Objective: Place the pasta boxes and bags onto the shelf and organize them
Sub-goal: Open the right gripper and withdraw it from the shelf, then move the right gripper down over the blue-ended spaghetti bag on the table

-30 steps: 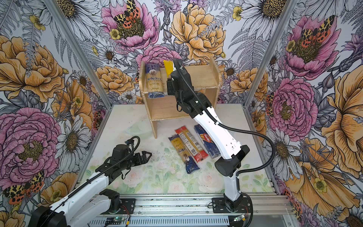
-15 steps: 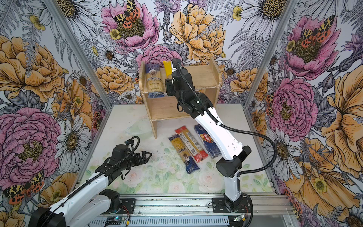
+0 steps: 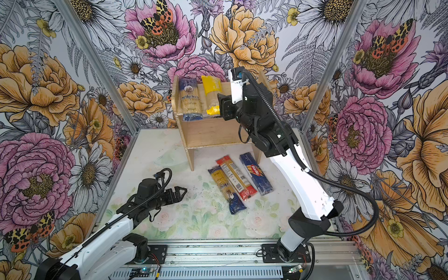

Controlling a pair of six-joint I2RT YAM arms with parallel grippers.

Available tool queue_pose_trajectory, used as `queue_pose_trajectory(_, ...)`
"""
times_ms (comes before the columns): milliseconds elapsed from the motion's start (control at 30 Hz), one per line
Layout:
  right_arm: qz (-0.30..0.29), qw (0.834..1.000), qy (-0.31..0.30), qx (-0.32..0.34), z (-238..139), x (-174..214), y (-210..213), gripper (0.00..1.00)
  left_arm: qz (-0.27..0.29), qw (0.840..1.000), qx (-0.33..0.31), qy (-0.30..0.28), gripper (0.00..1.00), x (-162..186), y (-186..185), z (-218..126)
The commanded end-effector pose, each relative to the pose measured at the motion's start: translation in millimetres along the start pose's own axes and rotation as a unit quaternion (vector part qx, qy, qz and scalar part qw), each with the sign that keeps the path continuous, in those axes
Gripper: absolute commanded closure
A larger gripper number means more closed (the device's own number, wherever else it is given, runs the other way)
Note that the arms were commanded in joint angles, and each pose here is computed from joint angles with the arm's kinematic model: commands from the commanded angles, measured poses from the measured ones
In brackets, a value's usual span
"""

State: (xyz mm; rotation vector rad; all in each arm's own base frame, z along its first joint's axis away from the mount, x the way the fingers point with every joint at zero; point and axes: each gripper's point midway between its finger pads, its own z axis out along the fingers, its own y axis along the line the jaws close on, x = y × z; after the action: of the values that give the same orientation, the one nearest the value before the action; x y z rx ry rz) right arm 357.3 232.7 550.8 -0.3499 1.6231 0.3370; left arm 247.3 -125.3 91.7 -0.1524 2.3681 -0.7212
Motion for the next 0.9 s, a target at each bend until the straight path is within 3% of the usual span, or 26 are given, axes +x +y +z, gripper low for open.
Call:
queue_pose_trajectory(0, -0.001, 0.998, 0.009, -0.055, -24.9, 9.6, 12.3, 0.35, 0.003, 1.0, 0.01, -0.012, 0.01, -10.5, -8.1, -6.5)
queue_pose_trajectory(367, 0.024, 0.984, 0.098, -0.148, -82.7, 105.6, 30.4, 0.34, -0.003, 1.0, 0.012, -0.015, 0.01, -10.4, -10.9, -11.3)
queue_pose_trajectory(600, 0.052, 0.968, 0.178, -0.167, -86.7, 178.7, 38.3, 0.34, -0.009, 1.0, 0.016, -0.022, 0.01, -9.2, -14.2, -14.8)
queue_pose_trajectory(633, 0.055, 0.964, 0.198, -0.171, -85.3, 195.4, 40.7, 0.06, -0.01, 1.0, 0.017, -0.023, 0.01, -9.3, -15.0, -15.3)
queue_pose_trajectory(667, 0.058, 0.96, 0.215, -0.172, -83.9, 209.7, 41.9, 0.01, -0.01, 0.999, 0.018, -0.024, 0.01, -8.9, -15.7, -15.6)
queue_pose_trajectory(867, 0.076, 0.941, 0.295, -0.149, -81.8, 284.8, 40.0, 0.03, -0.012, 1.0, 0.016, -0.025, 0.01, -8.3, -16.2, -16.5)
